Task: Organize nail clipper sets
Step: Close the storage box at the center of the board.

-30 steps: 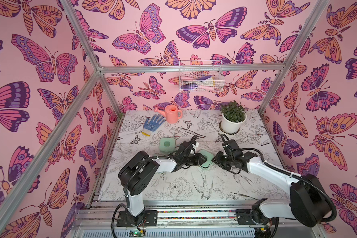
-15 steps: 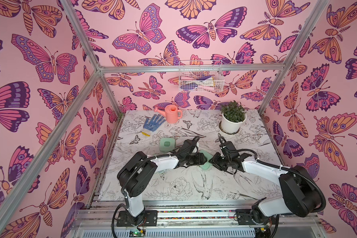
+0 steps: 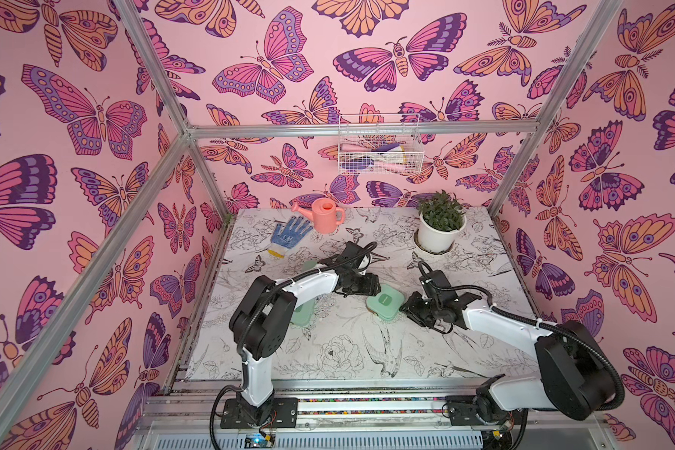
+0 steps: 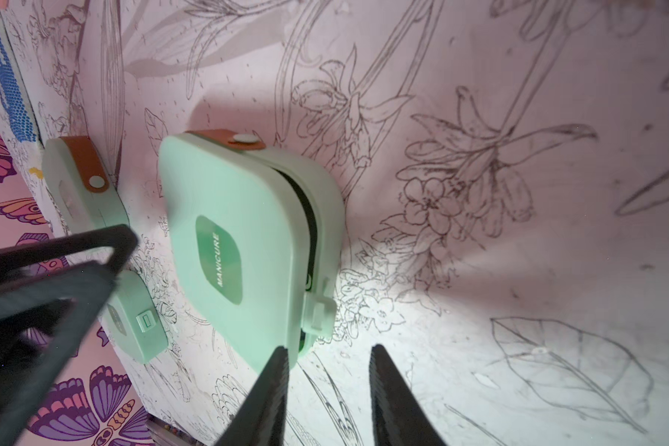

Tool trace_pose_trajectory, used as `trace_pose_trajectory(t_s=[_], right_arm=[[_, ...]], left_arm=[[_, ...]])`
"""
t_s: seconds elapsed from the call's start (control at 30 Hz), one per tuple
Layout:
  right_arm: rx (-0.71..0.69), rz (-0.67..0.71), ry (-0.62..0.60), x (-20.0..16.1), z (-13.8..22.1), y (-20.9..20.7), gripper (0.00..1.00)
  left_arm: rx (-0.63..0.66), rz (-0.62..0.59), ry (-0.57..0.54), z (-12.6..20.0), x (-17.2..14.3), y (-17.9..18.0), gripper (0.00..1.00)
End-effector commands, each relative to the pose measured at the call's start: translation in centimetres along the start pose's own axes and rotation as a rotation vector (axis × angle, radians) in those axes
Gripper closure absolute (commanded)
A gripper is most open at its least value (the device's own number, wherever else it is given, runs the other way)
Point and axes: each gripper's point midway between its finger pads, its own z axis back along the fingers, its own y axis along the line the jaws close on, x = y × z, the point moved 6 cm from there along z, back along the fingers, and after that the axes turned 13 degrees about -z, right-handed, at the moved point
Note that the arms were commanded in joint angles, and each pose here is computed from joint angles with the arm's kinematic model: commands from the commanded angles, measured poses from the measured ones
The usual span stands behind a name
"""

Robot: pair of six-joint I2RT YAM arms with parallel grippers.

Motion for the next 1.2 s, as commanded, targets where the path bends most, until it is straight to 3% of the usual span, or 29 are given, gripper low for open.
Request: trace_pose_trajectory(t_s=[0.0,0.47,0.77,1.17], right_arm=[[-0.02,-0.004,-0.011,0.2,0.5,-0.5,0.63],[-0.011,-0.012,0.014,0.3,-0.4,-0.3,0.62],[0.041,-0.048,0.016,0.5,-1.0,0.5,0.64],[0.042,-0.059,0.02,0.6,-2.1,0.7,0.67]], left_arm=[[-0.072,-0.077,0.106,-0.9,-1.5,-0.6,0.34],[-0.053,-0.109,0.217,-2.6,-2.0,0.0,0.33],[0.092,-0.151,0.34,-3.2,-4.0,0.7,0.35],[0.121,-0.14,0.356,-3.3,-4.6,0.9,0.35]])
